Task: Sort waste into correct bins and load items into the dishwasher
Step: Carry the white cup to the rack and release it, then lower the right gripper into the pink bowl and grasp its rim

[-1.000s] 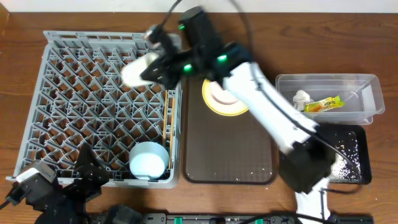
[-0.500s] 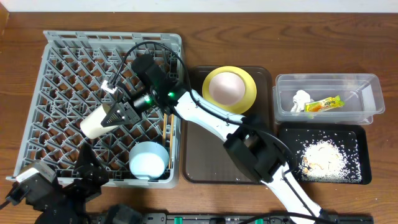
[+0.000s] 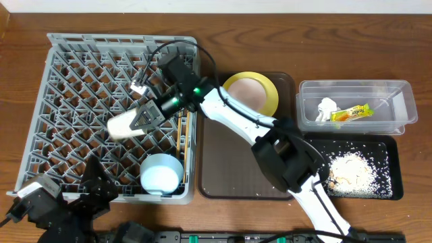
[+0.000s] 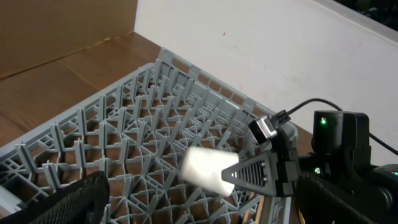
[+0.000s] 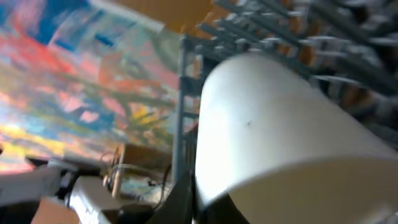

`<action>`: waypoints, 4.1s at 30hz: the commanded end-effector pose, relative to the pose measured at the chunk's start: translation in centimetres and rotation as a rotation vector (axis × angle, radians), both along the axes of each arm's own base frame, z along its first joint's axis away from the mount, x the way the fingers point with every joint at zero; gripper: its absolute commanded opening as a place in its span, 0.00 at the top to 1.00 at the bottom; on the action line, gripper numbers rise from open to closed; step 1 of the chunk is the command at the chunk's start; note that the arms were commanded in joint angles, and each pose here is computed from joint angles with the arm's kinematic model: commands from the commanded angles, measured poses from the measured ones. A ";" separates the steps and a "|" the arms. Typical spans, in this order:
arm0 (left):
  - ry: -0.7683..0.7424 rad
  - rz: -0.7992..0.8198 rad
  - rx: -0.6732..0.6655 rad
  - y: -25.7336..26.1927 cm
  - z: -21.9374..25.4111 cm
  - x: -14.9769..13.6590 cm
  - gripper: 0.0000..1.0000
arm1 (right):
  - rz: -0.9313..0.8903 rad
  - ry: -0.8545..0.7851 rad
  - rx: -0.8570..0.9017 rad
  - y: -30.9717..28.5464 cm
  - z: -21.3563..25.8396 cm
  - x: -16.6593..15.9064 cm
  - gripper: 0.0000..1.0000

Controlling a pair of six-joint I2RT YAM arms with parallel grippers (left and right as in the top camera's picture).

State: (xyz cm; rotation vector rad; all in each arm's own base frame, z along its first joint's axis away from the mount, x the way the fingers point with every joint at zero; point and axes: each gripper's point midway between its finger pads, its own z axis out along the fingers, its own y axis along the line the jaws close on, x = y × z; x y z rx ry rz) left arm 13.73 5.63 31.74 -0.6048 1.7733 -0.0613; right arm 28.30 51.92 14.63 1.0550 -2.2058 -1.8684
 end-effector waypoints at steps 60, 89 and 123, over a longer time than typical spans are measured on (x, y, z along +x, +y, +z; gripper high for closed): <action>-0.009 0.020 0.001 0.4 0.3 -0.2 0.04 | -0.566 -0.382 -1.121 -27.2 -11.6 10.8 0.64; -0.009 0.020 0.001 0.4 0.3 -0.2 0.03 | -0.516 -0.494 -1.035 -23.4 -7.2 8.4 0.52; -0.009 0.020 0.001 0.4 0.3 -0.2 0.04 | -0.570 -0.416 -1.022 -23.5 -7.2 8.4 0.53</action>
